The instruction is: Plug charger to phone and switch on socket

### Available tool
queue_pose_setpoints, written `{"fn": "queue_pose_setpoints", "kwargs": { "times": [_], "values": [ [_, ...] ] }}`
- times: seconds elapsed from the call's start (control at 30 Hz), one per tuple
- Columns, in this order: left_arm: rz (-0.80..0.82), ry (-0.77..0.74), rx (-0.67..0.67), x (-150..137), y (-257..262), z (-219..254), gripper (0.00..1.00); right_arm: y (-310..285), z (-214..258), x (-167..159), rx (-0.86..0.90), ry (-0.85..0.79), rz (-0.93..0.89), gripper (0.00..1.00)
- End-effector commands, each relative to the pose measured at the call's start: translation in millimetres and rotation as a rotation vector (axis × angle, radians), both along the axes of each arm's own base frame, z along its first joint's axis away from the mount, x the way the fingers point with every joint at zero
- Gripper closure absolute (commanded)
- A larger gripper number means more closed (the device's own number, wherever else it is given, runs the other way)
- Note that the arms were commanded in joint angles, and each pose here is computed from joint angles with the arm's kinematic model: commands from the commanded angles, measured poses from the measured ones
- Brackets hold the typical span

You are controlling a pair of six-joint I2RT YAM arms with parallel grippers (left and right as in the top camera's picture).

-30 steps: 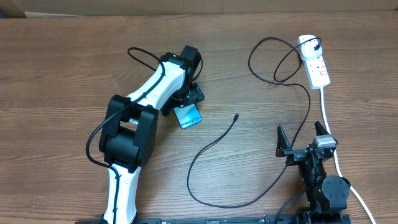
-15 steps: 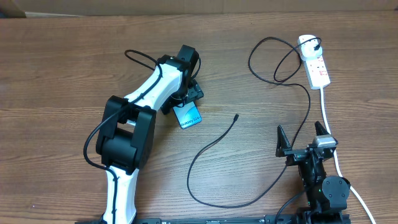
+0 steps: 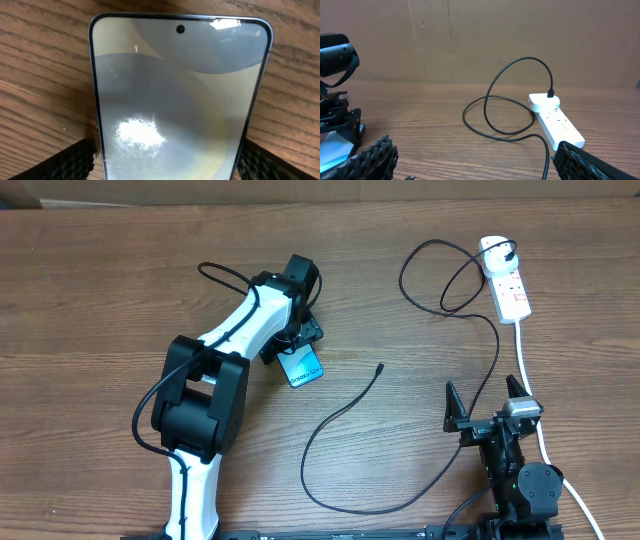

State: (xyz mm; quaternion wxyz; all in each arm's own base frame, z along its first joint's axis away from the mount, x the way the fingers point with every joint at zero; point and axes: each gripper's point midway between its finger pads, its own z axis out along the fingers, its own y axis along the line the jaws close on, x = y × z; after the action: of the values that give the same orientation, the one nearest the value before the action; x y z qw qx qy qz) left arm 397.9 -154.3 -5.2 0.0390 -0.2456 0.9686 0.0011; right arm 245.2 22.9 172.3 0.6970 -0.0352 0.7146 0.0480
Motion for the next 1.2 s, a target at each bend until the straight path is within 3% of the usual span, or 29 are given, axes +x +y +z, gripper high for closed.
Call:
{"fn": "queue_pose_setpoints", "kwargs": {
  "times": [0.0, 0.23, 0.67, 0.83, 1.17],
  "values": [
    [0.021, 0.222, 0.019, -49, 11, -68, 0.15, 0, -2, 0, -0.002, -0.003, -0.003, 0.0],
    [0.023, 0.24, -0.009, -52, 6, -67, 0.08, 0, -2, 0, -0.002, -0.003, -0.003, 0.0],
    [0.03, 0.272, -0.031, -59, 3, -66, 0.14, 0, -2, 0, -0.002, -0.003, -0.003, 0.0],
    [0.032, 0.29, -0.044, -63, 1, -66, 0.22, 0, -2, 0, -0.002, -0.003, -0.003, 0.0],
    [0.033, 0.303, -0.041, -66, 2, -65, 0.22, 0, -2, 0, -0.002, -0.003, -0.003, 0.0]
  ]
}}
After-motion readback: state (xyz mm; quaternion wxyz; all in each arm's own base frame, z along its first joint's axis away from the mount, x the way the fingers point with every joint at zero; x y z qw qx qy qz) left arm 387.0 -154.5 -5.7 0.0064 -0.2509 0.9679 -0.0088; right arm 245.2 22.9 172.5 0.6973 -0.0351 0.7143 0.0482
